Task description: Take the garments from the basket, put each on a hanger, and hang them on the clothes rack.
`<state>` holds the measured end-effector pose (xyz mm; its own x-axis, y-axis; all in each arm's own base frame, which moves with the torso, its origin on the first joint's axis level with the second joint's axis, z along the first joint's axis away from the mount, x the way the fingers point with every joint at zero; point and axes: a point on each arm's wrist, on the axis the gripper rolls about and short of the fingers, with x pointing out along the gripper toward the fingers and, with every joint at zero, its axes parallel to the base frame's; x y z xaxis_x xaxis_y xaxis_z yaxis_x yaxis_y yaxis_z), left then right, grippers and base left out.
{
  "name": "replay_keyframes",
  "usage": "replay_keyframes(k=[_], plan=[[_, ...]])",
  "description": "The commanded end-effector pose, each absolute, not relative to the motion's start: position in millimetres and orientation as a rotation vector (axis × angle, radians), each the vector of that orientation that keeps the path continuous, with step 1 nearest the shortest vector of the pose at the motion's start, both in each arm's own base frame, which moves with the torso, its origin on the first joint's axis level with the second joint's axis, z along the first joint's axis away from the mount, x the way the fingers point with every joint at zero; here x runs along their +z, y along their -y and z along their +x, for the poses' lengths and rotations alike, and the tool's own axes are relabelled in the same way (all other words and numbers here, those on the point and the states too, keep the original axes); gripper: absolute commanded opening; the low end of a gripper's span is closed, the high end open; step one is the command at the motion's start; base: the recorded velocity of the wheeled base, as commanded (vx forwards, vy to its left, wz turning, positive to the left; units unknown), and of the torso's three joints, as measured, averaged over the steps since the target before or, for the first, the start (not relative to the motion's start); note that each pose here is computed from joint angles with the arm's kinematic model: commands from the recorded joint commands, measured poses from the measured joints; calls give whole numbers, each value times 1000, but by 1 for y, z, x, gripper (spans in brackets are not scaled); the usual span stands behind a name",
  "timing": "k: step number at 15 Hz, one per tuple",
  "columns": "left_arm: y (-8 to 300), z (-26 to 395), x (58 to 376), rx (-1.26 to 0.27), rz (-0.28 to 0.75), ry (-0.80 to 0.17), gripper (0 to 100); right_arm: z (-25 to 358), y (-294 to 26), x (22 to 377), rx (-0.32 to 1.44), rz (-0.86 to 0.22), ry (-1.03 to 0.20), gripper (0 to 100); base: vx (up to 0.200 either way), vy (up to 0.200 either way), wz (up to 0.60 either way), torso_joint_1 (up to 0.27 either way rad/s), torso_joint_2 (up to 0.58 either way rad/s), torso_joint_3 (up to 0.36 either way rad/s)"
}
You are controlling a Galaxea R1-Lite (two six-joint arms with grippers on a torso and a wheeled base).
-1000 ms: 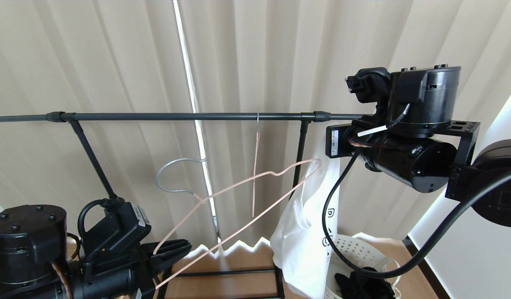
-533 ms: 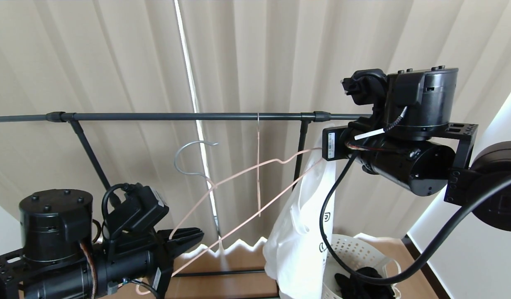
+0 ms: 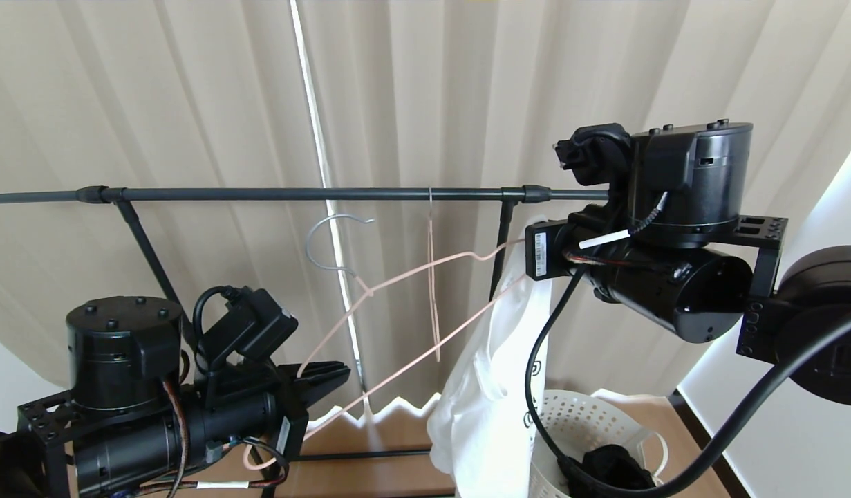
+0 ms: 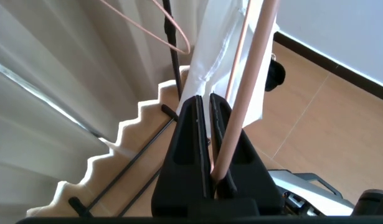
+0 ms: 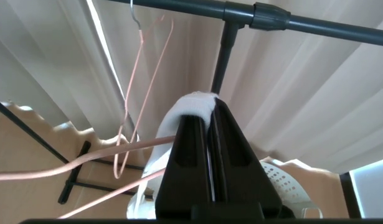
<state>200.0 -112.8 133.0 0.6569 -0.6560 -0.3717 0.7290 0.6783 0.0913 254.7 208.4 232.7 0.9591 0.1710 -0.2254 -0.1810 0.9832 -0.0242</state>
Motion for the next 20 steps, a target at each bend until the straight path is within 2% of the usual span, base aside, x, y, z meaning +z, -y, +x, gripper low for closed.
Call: replay_keyframes(k=[1,9,15,20], plan=[[116,204,132,-796,241,-329,0,249,-214,231,193,-52,-228,0,0,0,0,0,0,0],[124,204,126,-810,252,-348,0,221,-241,227,267,-59,-202,0,0,0,0,0,0,0],[122,200,125,-791,252,-357,0,220,-243,231,269,-48,-187,0,0,0,0,0,0,0],[114,190,129,-681,152,-382,0,228,-237,237,243,-23,-123,0,0,0,0,0,0,0]])
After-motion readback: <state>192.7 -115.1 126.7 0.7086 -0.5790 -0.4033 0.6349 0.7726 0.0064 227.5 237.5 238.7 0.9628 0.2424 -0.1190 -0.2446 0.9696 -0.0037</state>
